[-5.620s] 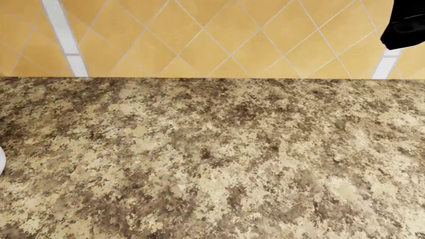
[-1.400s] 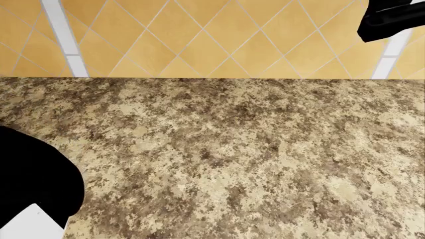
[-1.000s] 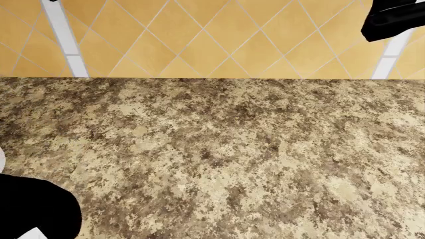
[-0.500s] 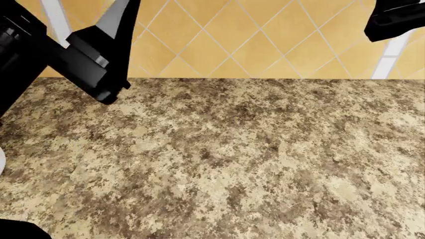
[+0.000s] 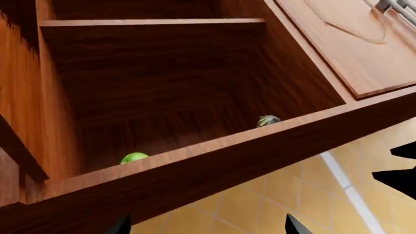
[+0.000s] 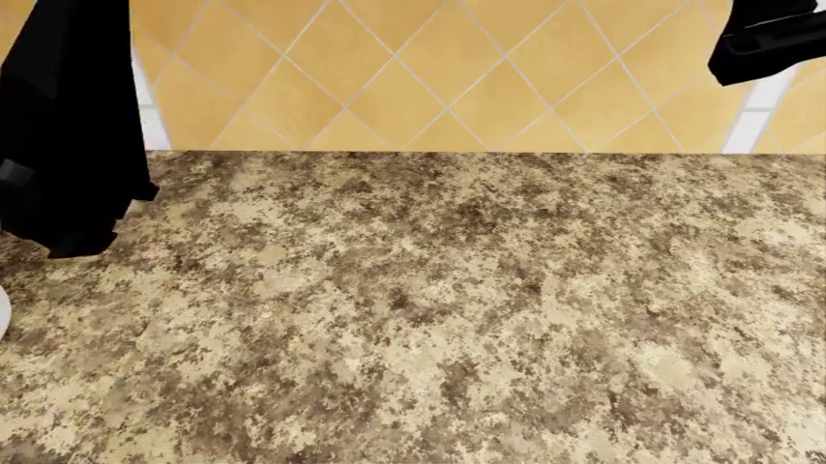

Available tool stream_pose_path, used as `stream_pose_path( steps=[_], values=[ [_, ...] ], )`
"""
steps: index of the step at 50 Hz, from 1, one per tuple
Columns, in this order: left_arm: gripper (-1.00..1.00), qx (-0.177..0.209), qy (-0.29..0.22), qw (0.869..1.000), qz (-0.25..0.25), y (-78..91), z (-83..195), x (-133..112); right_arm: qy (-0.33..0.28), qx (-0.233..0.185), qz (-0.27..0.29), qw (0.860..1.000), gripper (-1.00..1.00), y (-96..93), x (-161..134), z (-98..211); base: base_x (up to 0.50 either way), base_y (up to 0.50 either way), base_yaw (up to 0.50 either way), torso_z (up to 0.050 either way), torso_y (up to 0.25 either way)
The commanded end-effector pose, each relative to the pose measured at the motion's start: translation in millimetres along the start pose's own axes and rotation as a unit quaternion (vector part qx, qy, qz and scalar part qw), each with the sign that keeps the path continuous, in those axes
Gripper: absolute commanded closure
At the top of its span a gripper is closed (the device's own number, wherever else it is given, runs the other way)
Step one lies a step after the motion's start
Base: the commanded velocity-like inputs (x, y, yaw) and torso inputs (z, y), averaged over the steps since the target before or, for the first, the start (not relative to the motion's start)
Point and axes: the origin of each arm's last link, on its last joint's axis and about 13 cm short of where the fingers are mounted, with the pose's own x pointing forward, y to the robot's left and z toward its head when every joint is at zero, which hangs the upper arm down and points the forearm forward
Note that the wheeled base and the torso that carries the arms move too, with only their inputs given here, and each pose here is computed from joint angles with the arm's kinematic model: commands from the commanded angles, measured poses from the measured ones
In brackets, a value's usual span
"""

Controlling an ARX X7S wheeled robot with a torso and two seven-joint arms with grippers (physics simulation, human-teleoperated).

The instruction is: Pick the lime, squash from the counter and place them in the cabinet. Then close the cabinet.

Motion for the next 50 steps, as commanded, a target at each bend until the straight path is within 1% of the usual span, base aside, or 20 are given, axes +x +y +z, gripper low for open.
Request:
stream_pose_path(
  steps=[1,3,8,15,19,25,28,38,50],
  values=[
    [-1.00,0.000,-0.004,0.999,0.034,-2.5,3.2,-10.4,0.000,0.000,-0.001,1.000,-1.00,-0.1,-0.6,-0.2,0.00,0.00,0.00,0.000,0.000],
    [-1.00,-0.004,0.002,0.999,0.047,-1.9,2.1,-11.6,0.001,0.000,-0.001,1.000,-1.00,-0.4,-0.7,0.0,0.00,0.00,0.00,0.000,0.000],
    [-1.00,-0.010,-0.007,0.995,0.100,5.5,4.9,-13.5,0.000,-0.001,-0.002,1.000,-1.00,-0.9,-0.9,1.0,0.00,0.00,0.00,0.000,0.000],
    [-1.00,-0.015,-0.016,0.990,0.141,12.7,5.8,-14.3,-0.001,-0.002,-0.002,1.000,-1.00,-0.9,-0.1,1.9,0.00,0.00,0.00,0.000,0.000],
    [-1.00,-0.018,-0.033,0.985,0.167,17.9,9.8,-12.9,-0.001,-0.002,-0.002,1.000,-1.00,-1.1,0.1,2.3,0.00,0.00,0.00,0.000,0.000],
    [-1.00,-0.042,-0.053,0.977,0.204,26.6,16.0,-7.9,-0.002,-0.002,-0.002,1.000,-1.00,-0.9,0.2,2.9,0.00,0.00,0.00,0.000,0.000],
    [-1.00,-0.058,-0.063,0.970,0.230,32.1,16.6,-6.1,-0.002,-0.002,-0.002,1.000,-1.00,-1.0,0.1,3.4,0.00,0.00,0.00,0.000,0.000],
    [-1.00,-0.083,-0.091,0.954,0.272,40.8,21.1,0.2,-0.002,-0.002,-0.001,1.000,-1.00,-0.6,0.7,2.3,0.00,0.00,0.00,0.000,0.000],
    [-1.00,-0.158,-0.125,0.933,0.300,45.6,27.4,6.2,-0.001,-0.002,-0.003,1.000,-1.00,-1.1,0.4,2.2,0.00,0.00,0.00,0.000,0.000]
  ],
)
